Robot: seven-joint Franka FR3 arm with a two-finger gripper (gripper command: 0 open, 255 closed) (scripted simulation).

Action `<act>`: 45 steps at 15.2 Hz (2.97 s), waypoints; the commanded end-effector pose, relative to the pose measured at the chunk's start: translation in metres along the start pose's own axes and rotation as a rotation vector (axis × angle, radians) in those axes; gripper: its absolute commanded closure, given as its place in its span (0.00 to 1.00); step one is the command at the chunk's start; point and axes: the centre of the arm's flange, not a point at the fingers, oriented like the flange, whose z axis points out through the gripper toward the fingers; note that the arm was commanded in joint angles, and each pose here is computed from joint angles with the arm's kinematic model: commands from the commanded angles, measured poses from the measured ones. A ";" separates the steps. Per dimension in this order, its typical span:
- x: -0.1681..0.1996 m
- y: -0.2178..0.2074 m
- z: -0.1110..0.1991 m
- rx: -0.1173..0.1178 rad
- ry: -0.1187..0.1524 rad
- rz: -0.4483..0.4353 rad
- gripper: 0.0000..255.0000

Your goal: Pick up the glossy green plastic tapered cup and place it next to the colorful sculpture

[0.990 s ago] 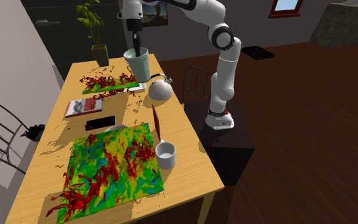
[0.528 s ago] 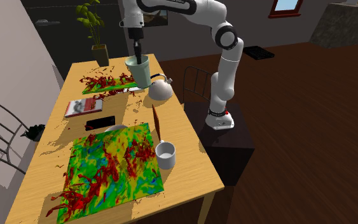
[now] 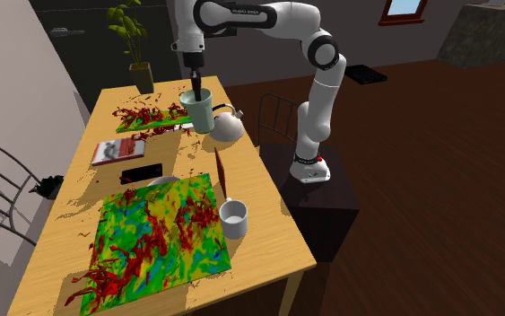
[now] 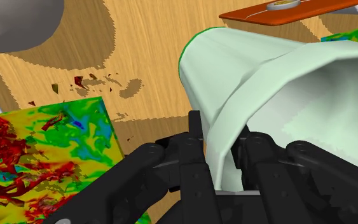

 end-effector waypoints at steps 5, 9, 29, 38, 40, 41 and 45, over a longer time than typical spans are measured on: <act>-0.001 0.007 0.031 0.000 0.001 0.000 1.00; -0.002 0.013 0.051 0.000 0.001 0.000 1.00; -0.005 0.040 0.153 0.000 0.001 0.000 1.00; -0.006 0.052 0.199 0.000 0.001 0.000 1.00; -0.006 0.053 0.206 0.000 0.001 0.000 1.00; -0.006 0.053 0.206 0.000 0.001 0.000 1.00; -0.006 0.053 0.206 0.000 0.001 0.000 1.00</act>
